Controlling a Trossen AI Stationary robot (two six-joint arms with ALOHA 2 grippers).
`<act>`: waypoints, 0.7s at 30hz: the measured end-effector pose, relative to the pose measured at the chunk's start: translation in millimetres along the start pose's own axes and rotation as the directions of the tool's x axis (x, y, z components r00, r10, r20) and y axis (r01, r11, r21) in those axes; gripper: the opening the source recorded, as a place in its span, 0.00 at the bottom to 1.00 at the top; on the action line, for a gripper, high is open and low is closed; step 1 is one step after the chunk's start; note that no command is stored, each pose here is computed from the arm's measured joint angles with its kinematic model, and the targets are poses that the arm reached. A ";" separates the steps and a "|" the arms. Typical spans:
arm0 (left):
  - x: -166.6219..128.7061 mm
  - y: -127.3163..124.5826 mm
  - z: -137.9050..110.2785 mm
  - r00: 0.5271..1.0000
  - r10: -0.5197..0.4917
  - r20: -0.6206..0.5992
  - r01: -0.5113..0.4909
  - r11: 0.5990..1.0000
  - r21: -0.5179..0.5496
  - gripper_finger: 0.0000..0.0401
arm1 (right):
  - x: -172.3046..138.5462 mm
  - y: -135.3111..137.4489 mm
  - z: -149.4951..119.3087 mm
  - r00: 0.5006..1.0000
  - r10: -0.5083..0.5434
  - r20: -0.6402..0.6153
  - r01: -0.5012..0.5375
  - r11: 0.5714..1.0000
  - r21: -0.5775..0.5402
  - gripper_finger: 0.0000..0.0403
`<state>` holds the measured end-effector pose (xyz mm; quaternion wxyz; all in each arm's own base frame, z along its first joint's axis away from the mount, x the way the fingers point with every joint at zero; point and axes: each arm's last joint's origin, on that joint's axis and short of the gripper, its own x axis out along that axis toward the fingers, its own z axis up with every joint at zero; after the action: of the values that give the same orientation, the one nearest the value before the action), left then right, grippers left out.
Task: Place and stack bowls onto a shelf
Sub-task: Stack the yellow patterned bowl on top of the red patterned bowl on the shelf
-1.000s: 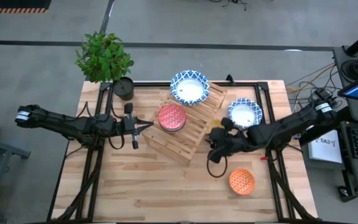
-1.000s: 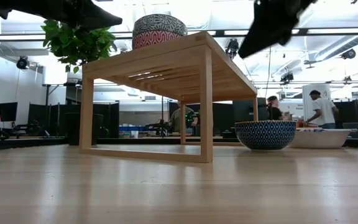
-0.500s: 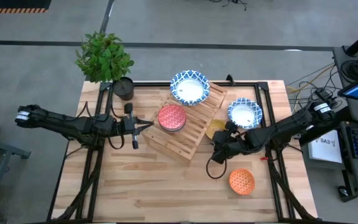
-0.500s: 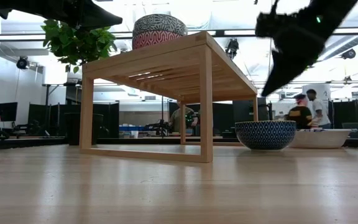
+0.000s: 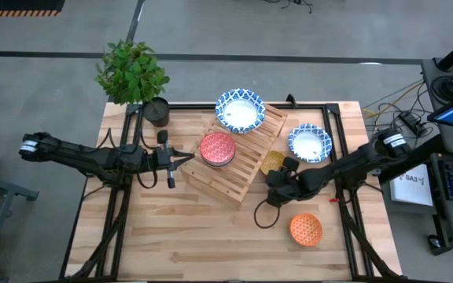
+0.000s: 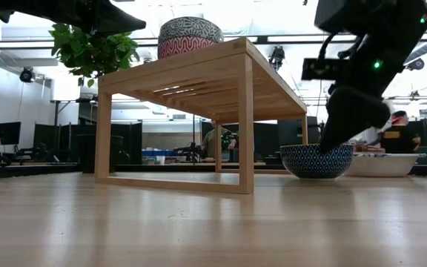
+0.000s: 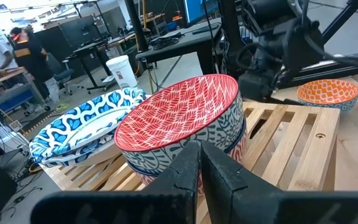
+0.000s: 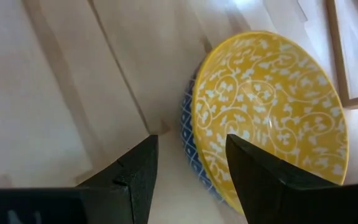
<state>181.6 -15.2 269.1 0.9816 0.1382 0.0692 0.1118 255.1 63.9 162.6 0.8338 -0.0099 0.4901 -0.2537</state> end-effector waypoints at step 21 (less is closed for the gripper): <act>0.0 0.0 0.1 1.000 0.000 0.001 0.000 1.000 0.000 0.00 | 11.6 2.4 -0.5 0.999 -0.030 -0.015 0.030 1.000 -0.003 0.19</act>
<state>181.6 -15.3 269.2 0.9817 0.1382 0.0689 0.1118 260.2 61.1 152.3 0.8261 -0.0167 0.4967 -0.2656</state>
